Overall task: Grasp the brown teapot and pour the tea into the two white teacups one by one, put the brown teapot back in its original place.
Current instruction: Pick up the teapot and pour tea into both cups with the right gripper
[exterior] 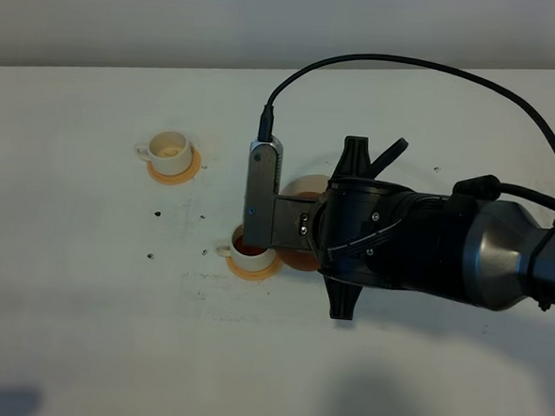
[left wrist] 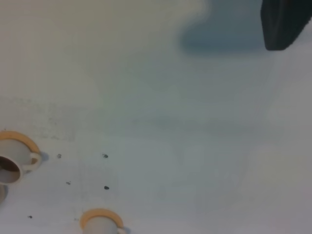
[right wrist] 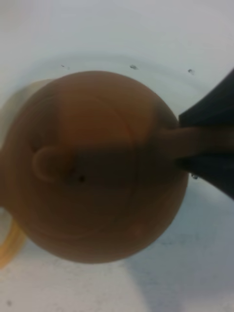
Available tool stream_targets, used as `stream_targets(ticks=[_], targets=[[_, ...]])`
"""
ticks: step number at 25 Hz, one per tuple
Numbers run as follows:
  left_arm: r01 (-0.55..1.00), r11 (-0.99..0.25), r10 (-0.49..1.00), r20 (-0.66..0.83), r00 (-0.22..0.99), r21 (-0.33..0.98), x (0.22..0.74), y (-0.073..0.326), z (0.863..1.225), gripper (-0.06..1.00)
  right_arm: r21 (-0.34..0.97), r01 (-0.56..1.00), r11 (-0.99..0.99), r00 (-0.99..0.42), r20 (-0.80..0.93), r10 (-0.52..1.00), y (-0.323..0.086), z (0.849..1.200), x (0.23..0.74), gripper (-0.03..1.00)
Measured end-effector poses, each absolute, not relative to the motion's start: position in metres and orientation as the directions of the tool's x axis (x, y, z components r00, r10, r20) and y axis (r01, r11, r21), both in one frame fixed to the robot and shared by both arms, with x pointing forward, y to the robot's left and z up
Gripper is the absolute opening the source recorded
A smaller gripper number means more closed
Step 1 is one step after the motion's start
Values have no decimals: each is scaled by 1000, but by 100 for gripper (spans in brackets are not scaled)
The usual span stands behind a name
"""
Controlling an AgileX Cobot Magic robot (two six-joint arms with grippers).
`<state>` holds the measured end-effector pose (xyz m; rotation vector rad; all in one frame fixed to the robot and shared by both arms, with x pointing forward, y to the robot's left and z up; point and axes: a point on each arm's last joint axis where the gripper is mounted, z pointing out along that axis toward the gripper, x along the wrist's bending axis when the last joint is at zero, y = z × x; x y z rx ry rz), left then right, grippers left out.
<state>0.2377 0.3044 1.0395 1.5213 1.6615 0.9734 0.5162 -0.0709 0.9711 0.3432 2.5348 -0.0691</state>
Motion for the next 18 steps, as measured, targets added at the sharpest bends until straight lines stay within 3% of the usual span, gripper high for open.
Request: stream_targets(ticks=[18], targets=[[492,40,996,6,-92,870,238,304,1039,35,12,241,970,-797,-568,205,-71,972,517,9]])
